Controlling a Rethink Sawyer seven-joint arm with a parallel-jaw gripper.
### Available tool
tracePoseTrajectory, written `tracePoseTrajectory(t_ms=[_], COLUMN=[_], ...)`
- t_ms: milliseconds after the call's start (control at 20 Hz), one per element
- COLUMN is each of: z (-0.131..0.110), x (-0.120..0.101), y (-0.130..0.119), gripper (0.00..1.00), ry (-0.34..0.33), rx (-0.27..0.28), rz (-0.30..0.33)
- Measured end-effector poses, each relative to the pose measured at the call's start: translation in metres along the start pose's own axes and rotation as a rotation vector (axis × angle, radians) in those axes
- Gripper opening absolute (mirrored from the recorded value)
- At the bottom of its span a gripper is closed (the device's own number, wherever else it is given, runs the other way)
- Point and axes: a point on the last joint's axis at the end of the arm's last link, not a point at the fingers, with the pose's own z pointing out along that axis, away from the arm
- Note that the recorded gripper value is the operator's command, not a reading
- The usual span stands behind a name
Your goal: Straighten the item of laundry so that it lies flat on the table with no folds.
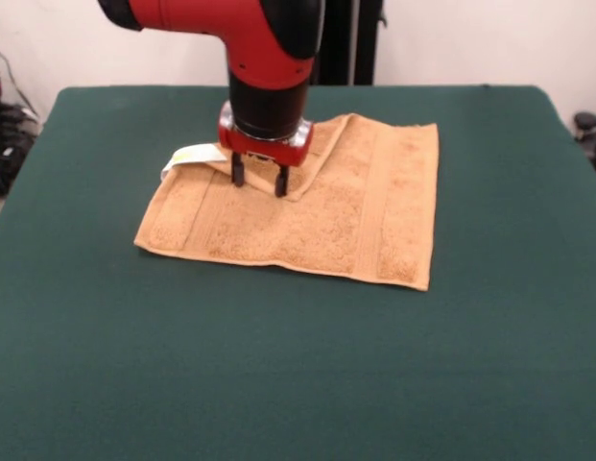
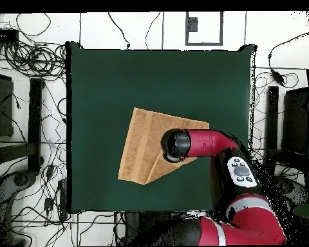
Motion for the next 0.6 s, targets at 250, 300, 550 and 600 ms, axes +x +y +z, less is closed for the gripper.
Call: tracePoseTrajectory(t_ms=[250, 300, 550, 600], z=[-0.001, 0.0, 0.001, 0.001], x=[-0.004, -0.005, -0.01, -0.012], y=[0.001, 0.001, 0.001, 0.001], gripper=[1.0, 1.0, 1.0, 1.0], ry=[0.036, 0.05, 0.081, 0.089], rx=[0.014, 0.018, 0.025, 0.028], rz=[0.004, 0.008, 0.017, 0.019])
